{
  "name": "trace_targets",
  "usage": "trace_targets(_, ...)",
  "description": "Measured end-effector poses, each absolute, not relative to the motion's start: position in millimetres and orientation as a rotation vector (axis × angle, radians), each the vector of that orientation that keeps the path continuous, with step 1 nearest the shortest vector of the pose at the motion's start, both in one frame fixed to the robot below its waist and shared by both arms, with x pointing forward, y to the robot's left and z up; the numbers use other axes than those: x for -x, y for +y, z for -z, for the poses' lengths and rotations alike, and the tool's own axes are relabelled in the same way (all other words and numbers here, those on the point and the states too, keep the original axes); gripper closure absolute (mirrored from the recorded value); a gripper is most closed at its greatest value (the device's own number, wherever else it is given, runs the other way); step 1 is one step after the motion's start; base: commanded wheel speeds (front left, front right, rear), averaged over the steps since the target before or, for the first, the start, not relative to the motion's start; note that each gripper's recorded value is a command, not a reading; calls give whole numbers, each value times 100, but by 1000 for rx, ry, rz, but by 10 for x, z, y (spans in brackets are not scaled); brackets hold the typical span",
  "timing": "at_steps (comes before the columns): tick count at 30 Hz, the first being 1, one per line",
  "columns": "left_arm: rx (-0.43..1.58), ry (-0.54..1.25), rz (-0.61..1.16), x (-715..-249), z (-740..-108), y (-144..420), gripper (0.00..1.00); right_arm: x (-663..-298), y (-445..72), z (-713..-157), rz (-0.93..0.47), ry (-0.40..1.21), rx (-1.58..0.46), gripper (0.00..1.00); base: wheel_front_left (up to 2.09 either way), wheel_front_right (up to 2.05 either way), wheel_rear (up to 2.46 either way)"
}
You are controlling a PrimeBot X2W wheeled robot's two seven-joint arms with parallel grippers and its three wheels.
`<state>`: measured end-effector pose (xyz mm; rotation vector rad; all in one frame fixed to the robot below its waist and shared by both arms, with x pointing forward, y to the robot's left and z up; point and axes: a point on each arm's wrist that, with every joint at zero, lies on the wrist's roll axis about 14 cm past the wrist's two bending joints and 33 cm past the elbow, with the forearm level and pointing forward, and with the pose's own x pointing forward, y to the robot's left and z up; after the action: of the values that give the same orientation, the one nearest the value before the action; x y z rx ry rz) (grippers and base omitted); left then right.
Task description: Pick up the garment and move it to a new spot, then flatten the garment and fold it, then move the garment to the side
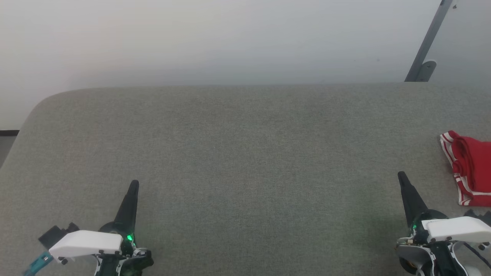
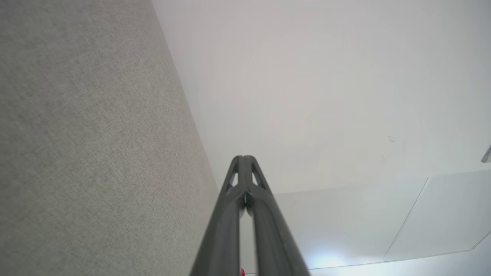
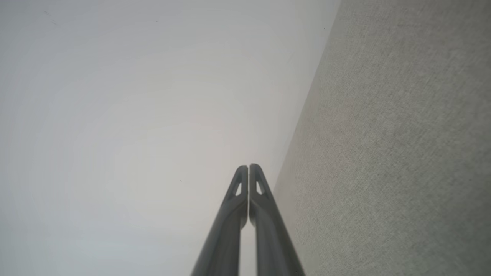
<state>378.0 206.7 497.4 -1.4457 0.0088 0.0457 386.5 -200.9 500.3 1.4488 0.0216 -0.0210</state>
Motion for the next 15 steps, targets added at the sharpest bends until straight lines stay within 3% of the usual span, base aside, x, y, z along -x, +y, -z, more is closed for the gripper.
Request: trace_targets(15,1553,10,-14,-3858,-5026,2006,100,-3877,-2005,-5043,8,9,-1551,100,0,0,0)
